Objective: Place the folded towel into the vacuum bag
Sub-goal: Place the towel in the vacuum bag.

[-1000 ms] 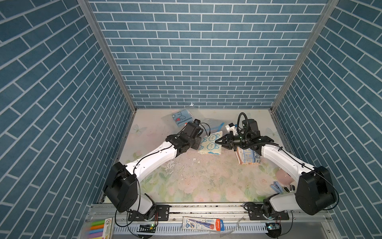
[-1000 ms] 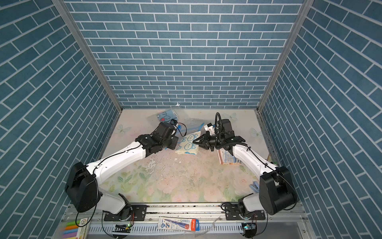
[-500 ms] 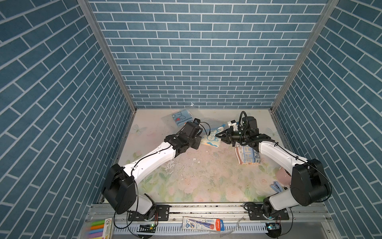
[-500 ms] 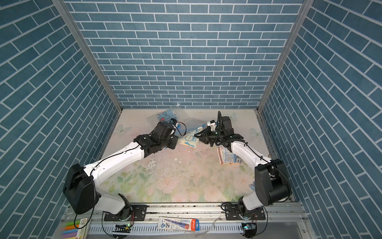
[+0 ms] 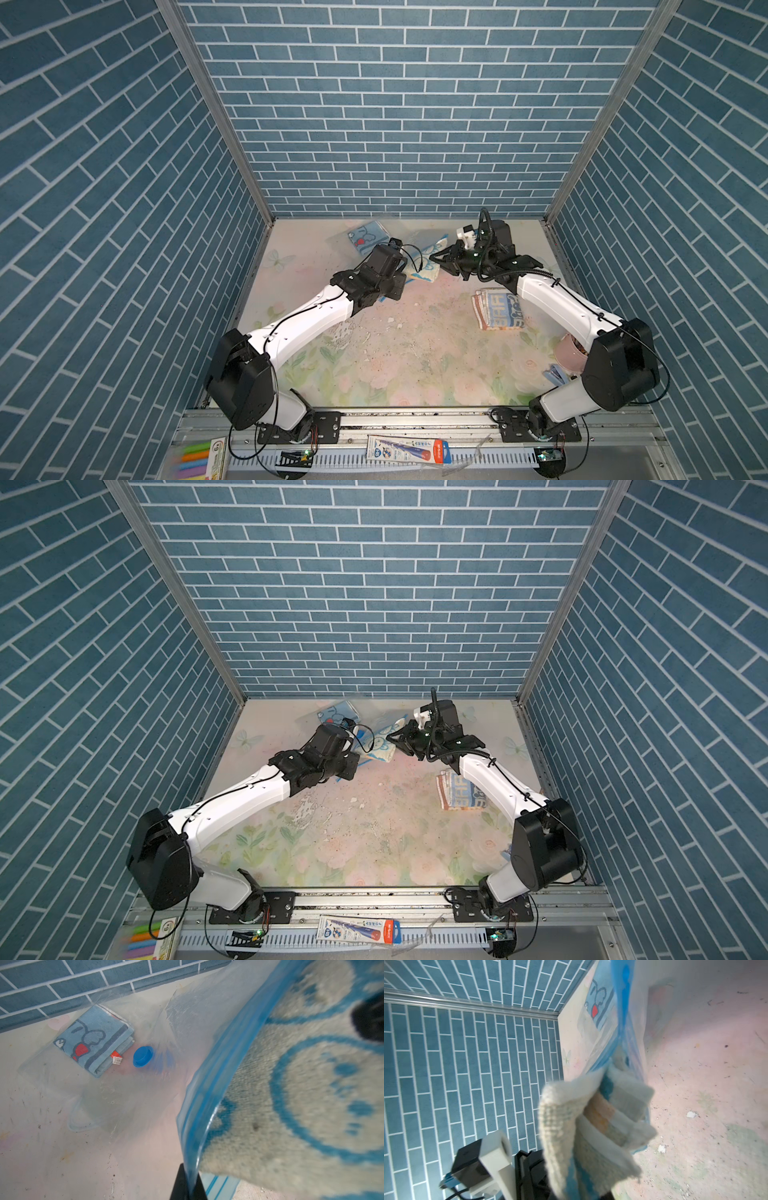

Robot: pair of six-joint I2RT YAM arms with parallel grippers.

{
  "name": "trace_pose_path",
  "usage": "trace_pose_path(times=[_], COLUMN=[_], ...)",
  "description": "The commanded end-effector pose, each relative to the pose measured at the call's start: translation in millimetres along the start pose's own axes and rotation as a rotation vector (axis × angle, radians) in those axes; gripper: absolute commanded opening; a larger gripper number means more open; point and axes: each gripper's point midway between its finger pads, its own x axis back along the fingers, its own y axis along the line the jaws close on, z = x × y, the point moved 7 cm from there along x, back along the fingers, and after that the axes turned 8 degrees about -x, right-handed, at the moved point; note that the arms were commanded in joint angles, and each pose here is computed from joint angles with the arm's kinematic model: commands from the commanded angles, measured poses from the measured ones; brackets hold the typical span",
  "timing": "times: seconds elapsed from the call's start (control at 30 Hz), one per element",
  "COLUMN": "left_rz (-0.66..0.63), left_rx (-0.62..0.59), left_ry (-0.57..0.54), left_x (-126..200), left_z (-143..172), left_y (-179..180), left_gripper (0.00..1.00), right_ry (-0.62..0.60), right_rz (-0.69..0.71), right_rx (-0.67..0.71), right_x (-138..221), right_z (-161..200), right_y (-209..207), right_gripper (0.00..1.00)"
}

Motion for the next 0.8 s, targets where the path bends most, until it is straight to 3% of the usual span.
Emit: trace_pose_path(times=[0.0,0.17,0.37,0.67,0.77], left_rz=[0.02,0.007,0.019,0.046,0.053], left_rx=[0.032,0.05,0.064,0.082,0.087], left_ry=[-0.042,-0.049,-0.053,-0.059,-0.06], left_x=[5.6,6.2,2.7,-0.7,-1.6], left_z=[-13.3,-16.0,-18.2,-19.6,-20.0], left_y=[-3.1,-1.8,-3.8,-7.1,-8.0], left_gripper=[0.0,0.0,0.0,0.0,0.0], right_ry=[-0.062,-0.105,-0.156,-0.092,-0.077], right_rz=[0.097,0.155,0.117,0.079,0.075], right_rx=[0.015,0.004,-0.023,-0.1,-0.103], right_x=[-8.9,-12.5,-22.1,-55.7,-59.4], right_z=[-2.7,-1.3,-3.5,2.4,3.8], right_y=[-12.7,-23.9,-15.9,-16.4,-16.7], right_gripper=[0.14,0.14,0.16,0.19,0.25])
